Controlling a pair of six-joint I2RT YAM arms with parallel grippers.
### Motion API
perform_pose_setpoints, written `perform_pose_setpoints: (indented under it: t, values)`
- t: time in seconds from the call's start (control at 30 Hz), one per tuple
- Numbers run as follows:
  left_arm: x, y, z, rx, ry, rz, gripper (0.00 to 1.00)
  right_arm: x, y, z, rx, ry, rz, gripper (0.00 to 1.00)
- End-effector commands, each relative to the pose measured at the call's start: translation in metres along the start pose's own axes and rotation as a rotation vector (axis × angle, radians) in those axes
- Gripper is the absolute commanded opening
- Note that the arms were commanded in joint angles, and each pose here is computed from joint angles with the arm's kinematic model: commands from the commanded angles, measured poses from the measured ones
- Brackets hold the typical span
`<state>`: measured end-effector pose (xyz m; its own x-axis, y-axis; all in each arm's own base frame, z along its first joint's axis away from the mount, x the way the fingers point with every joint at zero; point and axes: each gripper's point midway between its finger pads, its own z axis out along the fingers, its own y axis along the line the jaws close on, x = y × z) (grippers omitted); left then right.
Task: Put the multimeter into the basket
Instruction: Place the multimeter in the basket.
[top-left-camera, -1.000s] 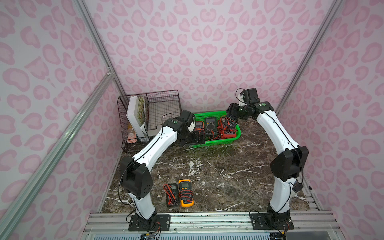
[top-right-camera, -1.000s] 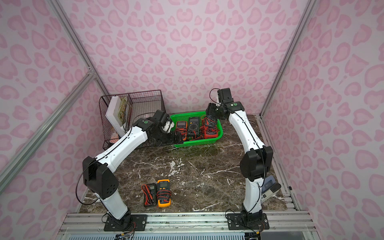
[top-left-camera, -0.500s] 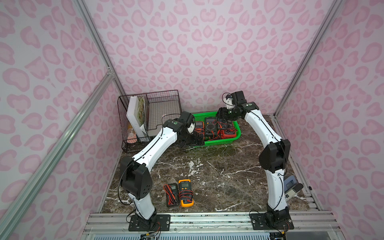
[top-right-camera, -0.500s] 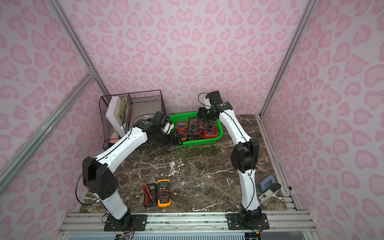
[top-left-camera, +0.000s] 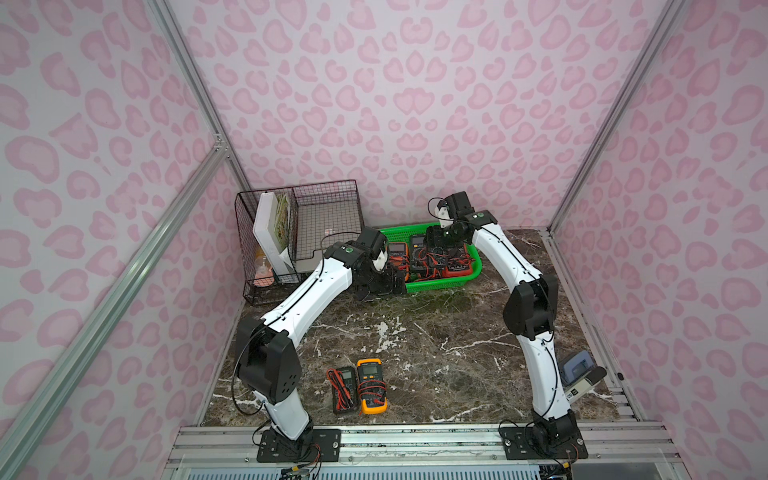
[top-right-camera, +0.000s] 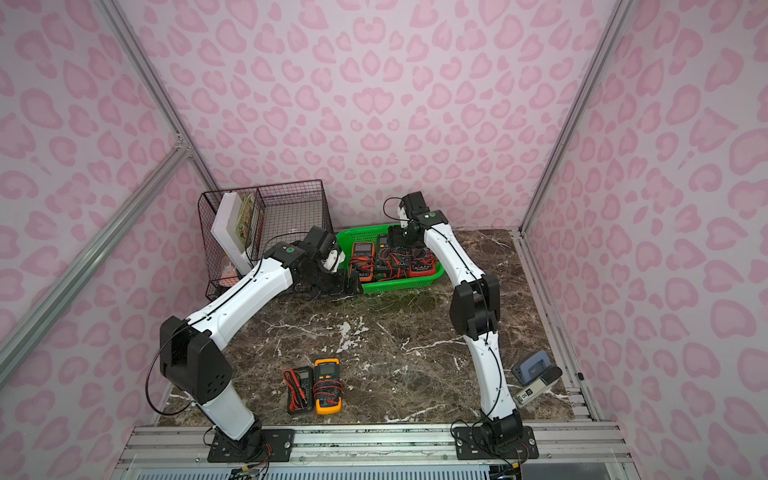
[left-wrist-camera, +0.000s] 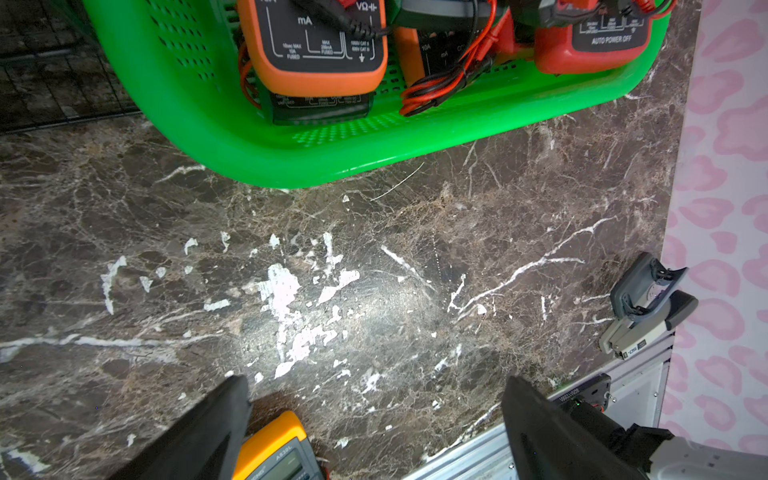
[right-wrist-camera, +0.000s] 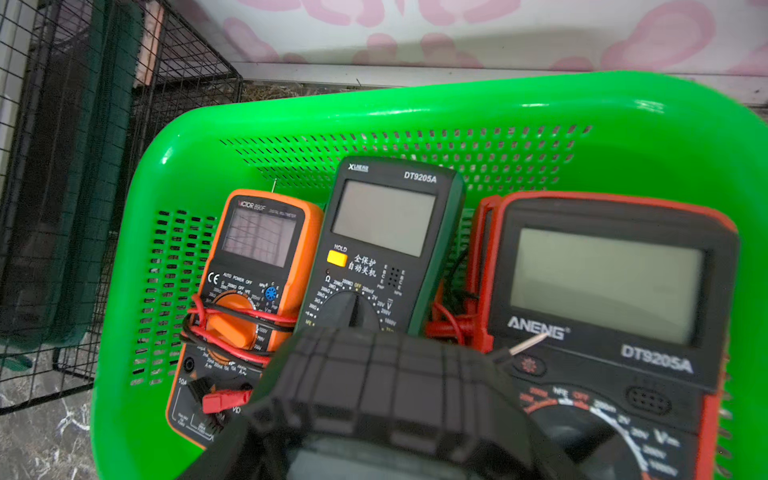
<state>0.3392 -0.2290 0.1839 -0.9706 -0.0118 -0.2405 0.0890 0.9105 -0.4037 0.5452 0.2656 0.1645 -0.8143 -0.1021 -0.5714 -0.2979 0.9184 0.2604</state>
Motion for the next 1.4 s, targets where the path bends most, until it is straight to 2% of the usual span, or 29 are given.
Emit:
perform_pose_setpoints:
  t: [0.0,0.1,0.2,0.5,0.67,1.03,1.37]
  values:
    - [0.003,0.003,-0.005,-0.01,-0.006,-0.014,0.99,-0.005,-0.007,0.0,0.037,-0.019,0.006,0.83]
    - [0.005,0.004,-0.008,-0.015,-0.012,-0.016,0.98,-0.01,-0.005,-0.003,0.032,-0.036,0.009,0.93]
    - [0.008,0.006,-0.011,-0.017,-0.018,-0.019,0.99,-0.017,-0.002,-0.01,0.025,-0.062,0.01,0.99]
    - [0.021,0.016,-0.022,-0.05,-0.026,-0.025,0.98,-0.026,0.012,-0.041,-0.01,-0.097,0.039,0.99]
    - [0.036,0.029,-0.029,-0.098,-0.018,-0.035,0.99,-0.027,0.03,-0.074,-0.038,-0.126,0.033,0.99]
    - [0.091,0.066,-0.034,-0.299,0.045,-0.091,0.99,0.022,0.059,-0.115,-0.088,-0.091,0.006,0.99]
    - [0.139,0.067,-0.031,-0.386,0.086,-0.188,0.99,0.091,0.051,-0.131,-0.109,-0.018,0.036,0.99]
